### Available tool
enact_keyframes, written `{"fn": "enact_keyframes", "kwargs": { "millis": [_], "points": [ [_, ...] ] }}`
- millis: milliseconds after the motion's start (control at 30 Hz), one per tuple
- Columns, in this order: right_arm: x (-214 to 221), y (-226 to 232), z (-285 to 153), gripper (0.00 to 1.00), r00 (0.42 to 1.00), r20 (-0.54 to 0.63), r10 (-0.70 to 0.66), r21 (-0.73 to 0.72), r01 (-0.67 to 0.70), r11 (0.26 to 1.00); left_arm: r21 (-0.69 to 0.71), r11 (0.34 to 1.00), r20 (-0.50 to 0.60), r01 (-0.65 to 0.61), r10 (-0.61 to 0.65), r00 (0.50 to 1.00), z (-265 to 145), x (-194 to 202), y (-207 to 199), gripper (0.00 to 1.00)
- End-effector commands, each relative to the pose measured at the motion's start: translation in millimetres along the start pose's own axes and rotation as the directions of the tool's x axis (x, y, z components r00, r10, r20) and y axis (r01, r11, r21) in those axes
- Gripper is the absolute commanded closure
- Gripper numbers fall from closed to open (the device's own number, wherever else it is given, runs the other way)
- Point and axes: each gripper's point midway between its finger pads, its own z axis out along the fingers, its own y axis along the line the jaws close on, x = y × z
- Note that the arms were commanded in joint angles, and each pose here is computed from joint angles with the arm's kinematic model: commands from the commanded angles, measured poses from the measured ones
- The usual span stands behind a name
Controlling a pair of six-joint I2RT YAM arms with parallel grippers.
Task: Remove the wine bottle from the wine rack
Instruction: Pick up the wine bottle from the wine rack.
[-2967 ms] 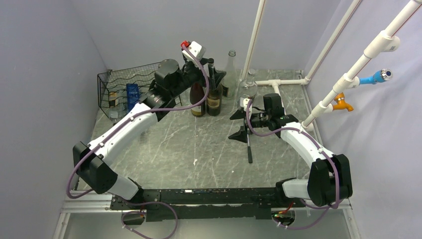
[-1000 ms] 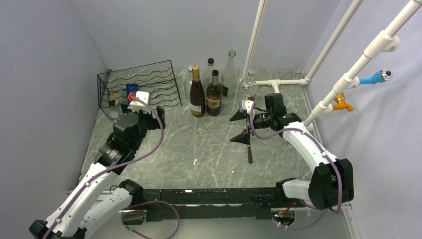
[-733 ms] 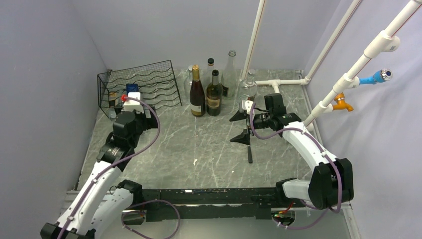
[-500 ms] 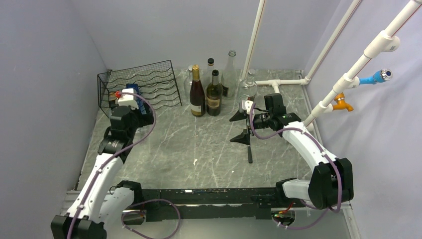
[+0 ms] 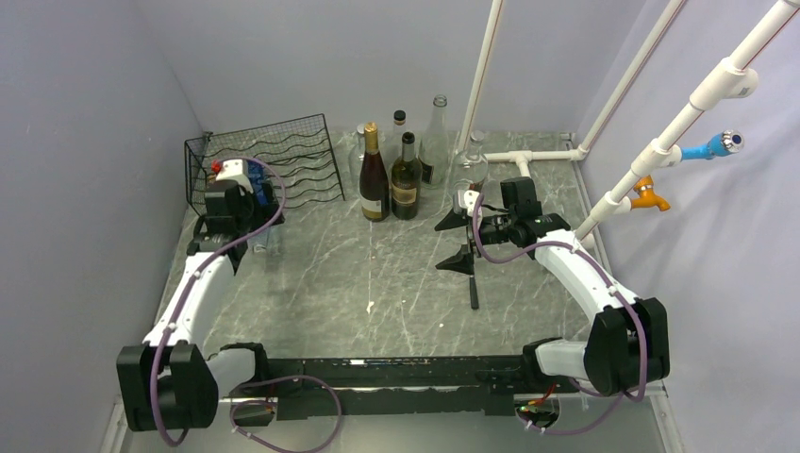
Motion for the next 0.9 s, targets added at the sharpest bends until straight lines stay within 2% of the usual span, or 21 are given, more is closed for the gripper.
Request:
{"fn": "enact_keyframes", "kwargs": {
  "millis": [0,400,867],
  "points": [
    [-13,-1,-1,0.00,0.998,0.040,-0.047,-0.020,0.047,0.999,-0.002,1.000,0.025,-0.005,0.005,1.000,8,-27,1,0.00],
    [-14,-1,-1,0.00,0.998,0.041,-0.050,-0.020,0.051,0.998,-0.117,0.993,-0.062,-0.026,0.018,0.998,38,-17,21,0.00],
    [-13,-1,-1,0.00,0.998,0.038,-0.050,-0.022,0.050,0.998,-0.161,0.985,-0.122,-0.067,0.047,0.991,67,-4,32,0.01]
  ]
}}
